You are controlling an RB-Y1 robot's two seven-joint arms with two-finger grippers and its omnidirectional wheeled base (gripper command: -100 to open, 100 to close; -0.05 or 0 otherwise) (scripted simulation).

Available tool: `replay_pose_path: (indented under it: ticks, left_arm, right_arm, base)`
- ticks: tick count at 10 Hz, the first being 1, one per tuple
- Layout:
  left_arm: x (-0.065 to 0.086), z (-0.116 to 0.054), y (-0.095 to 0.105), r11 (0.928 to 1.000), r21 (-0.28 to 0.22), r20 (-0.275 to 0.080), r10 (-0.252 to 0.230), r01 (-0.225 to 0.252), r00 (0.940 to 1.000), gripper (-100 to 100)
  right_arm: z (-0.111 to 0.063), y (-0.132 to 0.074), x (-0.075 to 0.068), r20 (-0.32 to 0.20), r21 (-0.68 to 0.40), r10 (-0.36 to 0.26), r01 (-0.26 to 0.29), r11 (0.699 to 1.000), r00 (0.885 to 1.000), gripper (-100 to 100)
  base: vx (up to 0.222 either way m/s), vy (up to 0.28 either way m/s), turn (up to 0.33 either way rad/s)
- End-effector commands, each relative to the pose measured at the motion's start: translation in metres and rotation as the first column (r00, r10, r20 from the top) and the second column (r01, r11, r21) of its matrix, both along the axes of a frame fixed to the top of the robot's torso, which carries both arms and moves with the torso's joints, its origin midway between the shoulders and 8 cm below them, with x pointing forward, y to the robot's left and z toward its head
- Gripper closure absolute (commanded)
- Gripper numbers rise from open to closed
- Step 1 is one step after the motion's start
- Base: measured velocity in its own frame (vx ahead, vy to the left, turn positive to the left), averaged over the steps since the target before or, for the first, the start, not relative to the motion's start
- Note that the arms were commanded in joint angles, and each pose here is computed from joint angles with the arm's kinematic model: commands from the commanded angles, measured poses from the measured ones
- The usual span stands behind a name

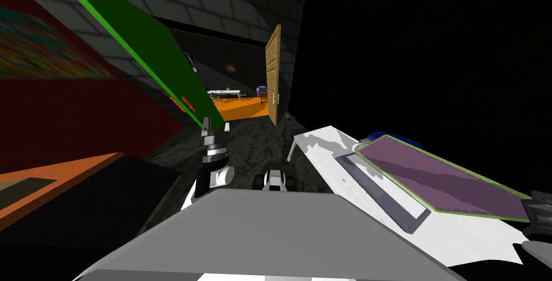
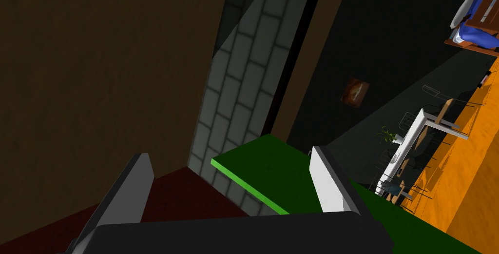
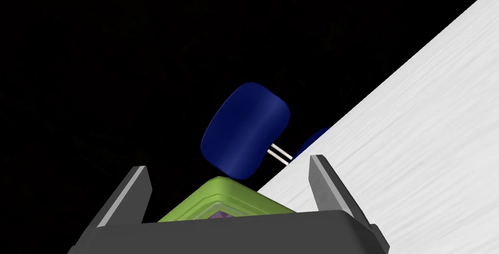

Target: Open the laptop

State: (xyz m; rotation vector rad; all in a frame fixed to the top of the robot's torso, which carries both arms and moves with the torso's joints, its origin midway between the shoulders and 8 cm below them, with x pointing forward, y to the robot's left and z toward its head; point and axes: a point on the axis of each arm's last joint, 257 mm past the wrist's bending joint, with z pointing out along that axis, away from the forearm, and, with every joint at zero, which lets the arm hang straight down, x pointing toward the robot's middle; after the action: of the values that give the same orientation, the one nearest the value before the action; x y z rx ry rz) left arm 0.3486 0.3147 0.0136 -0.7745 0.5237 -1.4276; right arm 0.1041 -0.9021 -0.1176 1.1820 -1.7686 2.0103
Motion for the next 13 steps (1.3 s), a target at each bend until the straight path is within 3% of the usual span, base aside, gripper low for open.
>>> replay_pose_path:
  ticks: [1,3,5,6,8,9,12,13]
  left_arm:
    - [0.0,0.0,0.0,1.0,0.0,0.0,0.0,0.0,1.0,0]
    - [0.0,0.0,0.0,1.0,0.0,0.0,0.0,0.0,1.0,0]
    - [0.0,0.0,0.0,1.0,0.0,0.0,0.0,0.0,1.0,0]
    - [0.0,0.0,0.0,1.0,0.0,0.0,0.0,0.0,1.0,0]
    - [0.0,0.0,0.0,1.0,0.0,0.0,0.0,0.0,1.0,0]
    - [0.0,0.0,0.0,1.0,0.0,0.0,0.0,0.0,1.0,0]
    - [0.0,0.0,0.0,1.0,0.0,0.0,0.0,0.0,1.0,0]
    - [0.0,0.0,0.0,1.0,0.0,0.0,0.0,0.0,1.0,0]
  right_arm:
    - [0.019,-0.007,-0.024,0.036,-0.019,-0.04,0.041,0.999,0.999,-100]
    - [0.015,-0.008,-0.046,-0.016,-0.022,-0.059,0.059,0.998,0.998,-100]
    - [0.016,-0.008,-0.045,-0.016,-0.021,-0.059,0.058,0.998,0.998,-100]
    - [-0.01,-0.002,-0.038,-0.081,0.005,-0.033,0.034,0.999,0.996,100]
    - [-0.005,0.0,-0.011,-0.022,0.006,-0.011,0.012,1.0,1.0,100]
    - [-0.028,0.006,-0.006,-0.093,0.03,0.015,-0.012,0.999,0.996,100]
    - [-0.022,0.01,0.026,-0.028,0.031,0.041,-0.04,0.999,0.999,100]
    - [-0.021,0.01,0.031,-0.018,0.03,0.045,-0.044,0.999,0.999,100]
  base:
    - [-0.051,0.005,0.314]
    - [-0.017,-0.003,-0.005]
    - [0.001,0.0,-0.011]
    - [0.042,-0.021,-0.239]
    - [0.055,0.0,-0.219]
    - [0.041,0.001,-0.243]
    - [0.01,0.017,-0.151]
    - [-0.025,-0.004,-0.009]
